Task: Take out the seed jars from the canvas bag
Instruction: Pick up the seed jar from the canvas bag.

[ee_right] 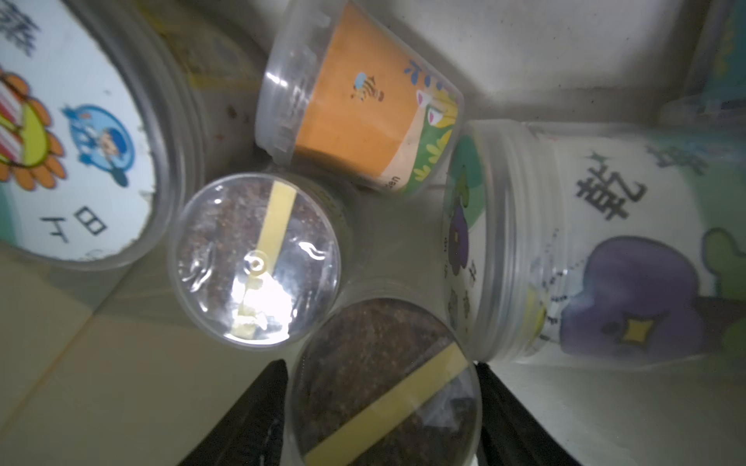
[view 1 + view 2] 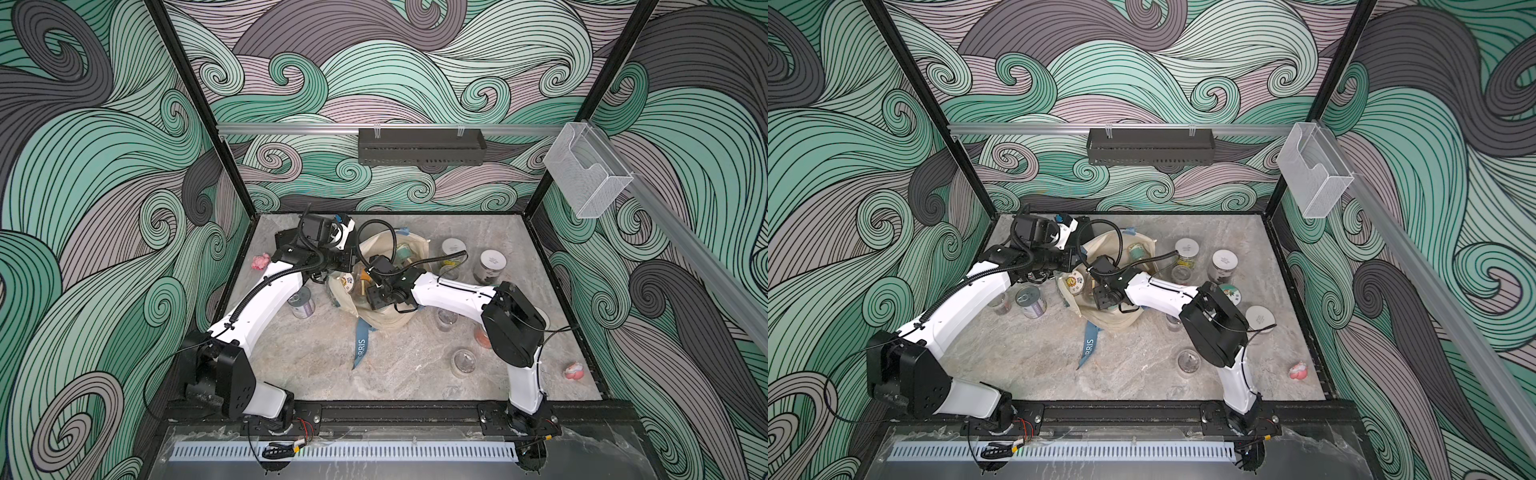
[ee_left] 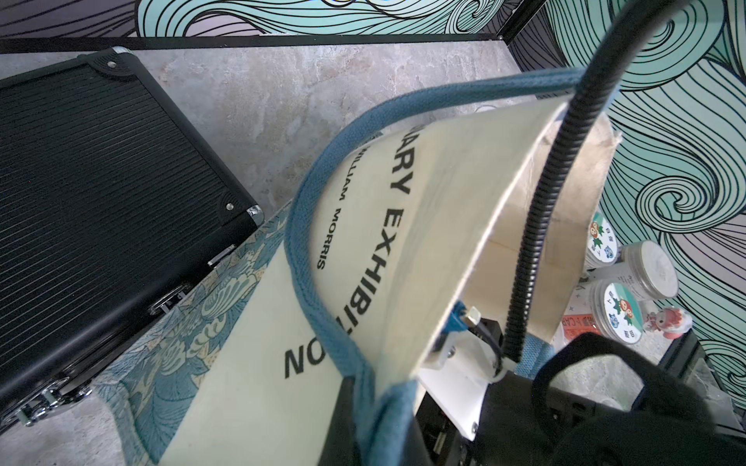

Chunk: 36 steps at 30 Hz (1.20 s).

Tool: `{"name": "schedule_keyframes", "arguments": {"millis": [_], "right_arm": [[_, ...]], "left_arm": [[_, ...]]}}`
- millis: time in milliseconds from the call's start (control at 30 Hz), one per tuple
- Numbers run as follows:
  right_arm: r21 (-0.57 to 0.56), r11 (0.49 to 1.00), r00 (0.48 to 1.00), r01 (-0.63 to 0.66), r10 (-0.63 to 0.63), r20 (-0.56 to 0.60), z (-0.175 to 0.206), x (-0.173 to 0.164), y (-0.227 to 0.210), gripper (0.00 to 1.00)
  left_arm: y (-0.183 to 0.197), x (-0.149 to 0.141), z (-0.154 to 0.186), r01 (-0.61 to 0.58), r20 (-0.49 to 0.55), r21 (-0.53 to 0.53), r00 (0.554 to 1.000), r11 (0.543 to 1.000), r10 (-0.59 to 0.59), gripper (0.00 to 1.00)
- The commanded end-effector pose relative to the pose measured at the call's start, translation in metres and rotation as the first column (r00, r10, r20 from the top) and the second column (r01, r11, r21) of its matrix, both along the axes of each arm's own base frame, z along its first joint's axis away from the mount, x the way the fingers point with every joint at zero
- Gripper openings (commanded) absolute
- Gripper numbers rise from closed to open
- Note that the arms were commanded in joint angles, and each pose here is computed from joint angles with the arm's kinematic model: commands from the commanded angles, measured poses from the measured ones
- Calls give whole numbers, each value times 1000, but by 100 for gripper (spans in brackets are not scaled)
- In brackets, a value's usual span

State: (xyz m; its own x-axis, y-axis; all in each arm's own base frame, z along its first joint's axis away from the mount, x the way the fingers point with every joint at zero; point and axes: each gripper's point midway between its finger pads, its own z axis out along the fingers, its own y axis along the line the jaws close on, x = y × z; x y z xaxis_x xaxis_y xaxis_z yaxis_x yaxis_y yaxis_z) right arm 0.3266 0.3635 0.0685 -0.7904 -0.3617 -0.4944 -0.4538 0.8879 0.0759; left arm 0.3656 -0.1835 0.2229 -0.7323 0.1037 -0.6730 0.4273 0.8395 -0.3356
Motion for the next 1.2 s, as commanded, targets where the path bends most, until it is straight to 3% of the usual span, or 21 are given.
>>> {"name": "schedule_keyframes", "arguments": {"millis": [0,233,400,533,700,800,933,1067,1167], "right_arm": [[-21,1000,1000,17,-17,10,2,1,-8,64],[45,999,1000,21,-21,-4,5,7,-2,60],[107,994,999,34,-37,25,31,9,-4,54],[192,979,997,65,-72,28,54,7,-12,53],[350,931,992,104,-120,24,93,10,-22,52],[459,880,990,123,-138,-1,116,10,-28,52],[610,774,985,168,-162,-65,141,13,-39,51],[729,652,978,209,-137,-157,157,16,-42,51],[813,531,971,239,-108,-215,173,15,-44,51]], "left_arm": [[5,-2,7,-13,-10,0,1000,1000,13,0],[5,-2,6,-16,-11,2,1000,1000,16,0],[7,-1,5,-26,-10,9,1000,1000,26,2],[9,-5,20,-34,28,-9,999,999,34,22],[10,-10,46,-46,106,-61,993,997,52,66],[11,-17,65,-42,166,-91,985,995,56,83],[14,-28,93,-37,229,-123,971,992,65,97],[7,-42,116,-6,259,-171,965,985,51,99],[-2,-55,128,33,264,-220,964,975,27,99]]}}
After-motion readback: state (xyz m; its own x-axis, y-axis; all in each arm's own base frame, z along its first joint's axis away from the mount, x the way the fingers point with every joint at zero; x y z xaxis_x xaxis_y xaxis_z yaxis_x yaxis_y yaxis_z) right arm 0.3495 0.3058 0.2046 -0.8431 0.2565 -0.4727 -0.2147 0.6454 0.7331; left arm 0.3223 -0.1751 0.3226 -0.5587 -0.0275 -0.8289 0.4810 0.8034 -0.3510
